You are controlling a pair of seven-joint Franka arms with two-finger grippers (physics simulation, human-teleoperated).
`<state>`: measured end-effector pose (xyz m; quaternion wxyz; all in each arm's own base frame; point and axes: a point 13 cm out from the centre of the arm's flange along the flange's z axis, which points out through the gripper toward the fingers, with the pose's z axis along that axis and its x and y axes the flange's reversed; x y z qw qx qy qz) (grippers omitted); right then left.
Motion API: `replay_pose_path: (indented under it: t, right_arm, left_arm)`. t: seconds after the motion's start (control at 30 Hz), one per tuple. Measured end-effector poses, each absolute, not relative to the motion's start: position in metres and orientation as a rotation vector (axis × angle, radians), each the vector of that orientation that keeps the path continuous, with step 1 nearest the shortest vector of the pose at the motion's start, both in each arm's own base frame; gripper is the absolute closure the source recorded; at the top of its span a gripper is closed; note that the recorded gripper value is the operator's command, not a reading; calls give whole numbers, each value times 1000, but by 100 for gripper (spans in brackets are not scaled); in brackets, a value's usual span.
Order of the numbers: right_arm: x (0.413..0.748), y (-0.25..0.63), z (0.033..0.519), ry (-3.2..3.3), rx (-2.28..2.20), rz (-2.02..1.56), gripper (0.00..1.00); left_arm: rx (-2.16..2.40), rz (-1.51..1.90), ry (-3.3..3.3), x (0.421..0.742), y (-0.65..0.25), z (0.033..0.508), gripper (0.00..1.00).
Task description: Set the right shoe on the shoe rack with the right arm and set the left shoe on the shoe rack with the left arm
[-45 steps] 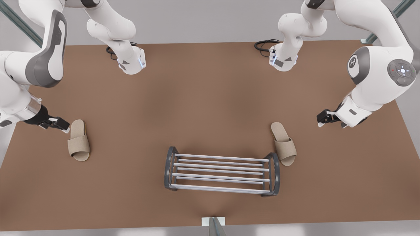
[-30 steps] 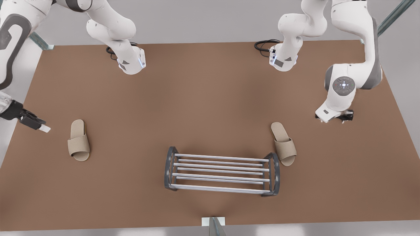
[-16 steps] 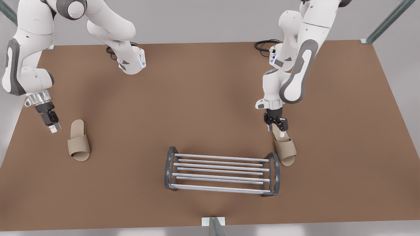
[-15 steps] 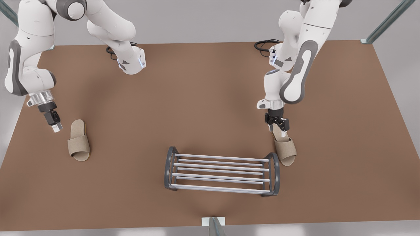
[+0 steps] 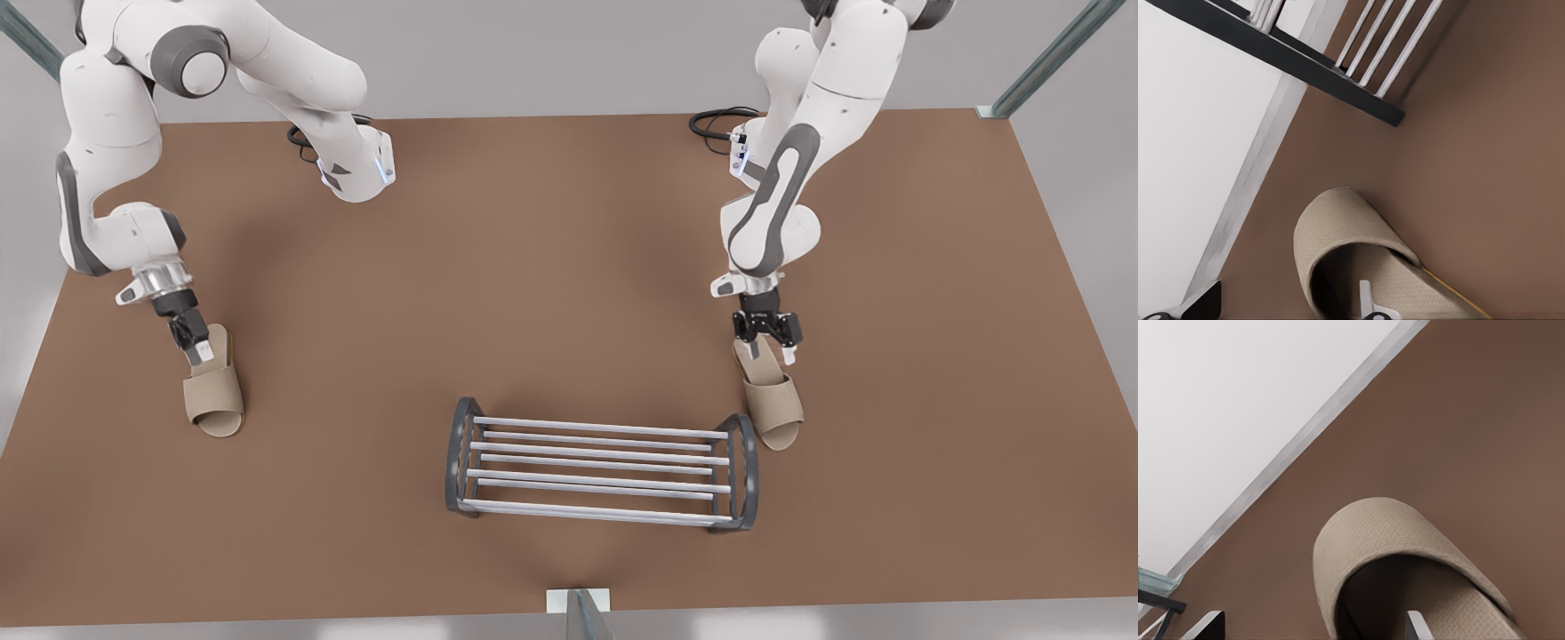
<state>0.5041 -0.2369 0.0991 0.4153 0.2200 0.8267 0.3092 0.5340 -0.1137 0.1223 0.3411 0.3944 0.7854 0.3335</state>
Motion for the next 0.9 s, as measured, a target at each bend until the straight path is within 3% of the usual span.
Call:
replay_pose_path:
  t: [0.9]
  right_arm:
    - [553, -205, 103, 1929, 403, 838, 0]
  left_arm:
    - [810, 1010, 1914, 575, -82, 95, 0]
